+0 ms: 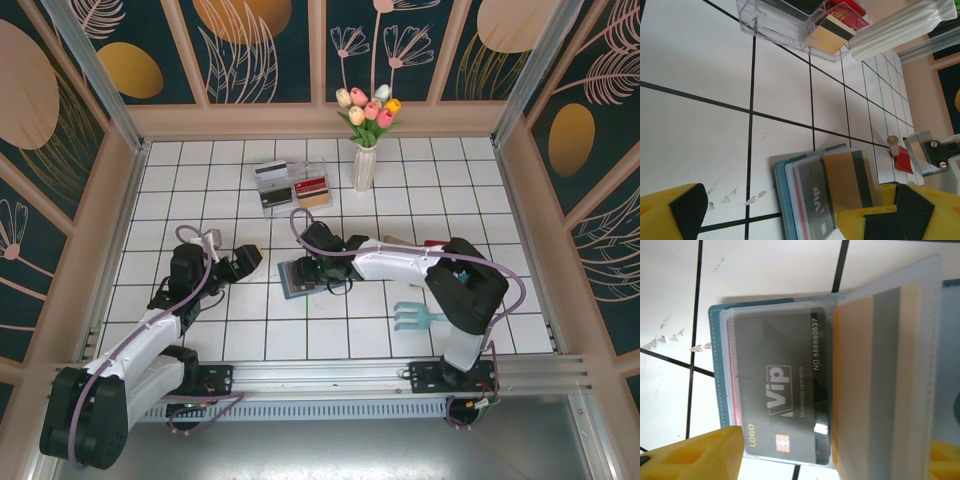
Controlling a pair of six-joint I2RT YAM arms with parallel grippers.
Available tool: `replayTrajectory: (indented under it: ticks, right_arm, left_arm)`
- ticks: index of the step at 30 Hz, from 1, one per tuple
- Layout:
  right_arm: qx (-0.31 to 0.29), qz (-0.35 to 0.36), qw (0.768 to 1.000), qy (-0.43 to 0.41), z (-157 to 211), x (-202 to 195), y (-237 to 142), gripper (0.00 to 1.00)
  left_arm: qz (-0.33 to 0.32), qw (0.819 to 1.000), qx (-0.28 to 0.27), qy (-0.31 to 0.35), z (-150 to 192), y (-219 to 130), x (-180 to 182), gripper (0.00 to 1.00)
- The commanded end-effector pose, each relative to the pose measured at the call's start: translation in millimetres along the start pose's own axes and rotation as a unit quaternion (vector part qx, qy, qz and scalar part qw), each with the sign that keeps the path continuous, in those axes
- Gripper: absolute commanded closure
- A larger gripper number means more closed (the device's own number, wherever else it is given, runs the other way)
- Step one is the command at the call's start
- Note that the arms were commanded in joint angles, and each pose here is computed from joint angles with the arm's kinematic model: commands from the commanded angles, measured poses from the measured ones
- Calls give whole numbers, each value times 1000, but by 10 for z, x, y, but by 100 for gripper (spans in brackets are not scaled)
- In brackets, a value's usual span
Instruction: Take the credit cards out of the card holder
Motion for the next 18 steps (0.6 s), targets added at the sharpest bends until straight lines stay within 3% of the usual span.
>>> replayTrajectory:
  ticks: [1, 10, 18]
  right_arm:
    - [-24, -21, 999, 9, -64, 5, -128, 38]
    - [-46, -36, 998, 32, -58, -163, -255, 45]
    - [-62, -64, 994, 65, -24, -330, -269, 68]
  left_arm:
    - [38, 999, 3, 0, -28, -8, -145, 2]
    - [59, 998, 20, -3, -10, -11, -231, 1]
    - [91, 995, 44, -8, 38, -9, -313, 2]
Point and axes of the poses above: each hand's point on the last joint's axis, 136 mm out from that joint toward the fingers, its own y axis out along the fingers, its own x axis along the line the jaws close on, z = x × y, the point moved 5 cm from there along -y, back along the fingers, and after that the axes turned 14 degrees about -y, right-handed, at the moved point
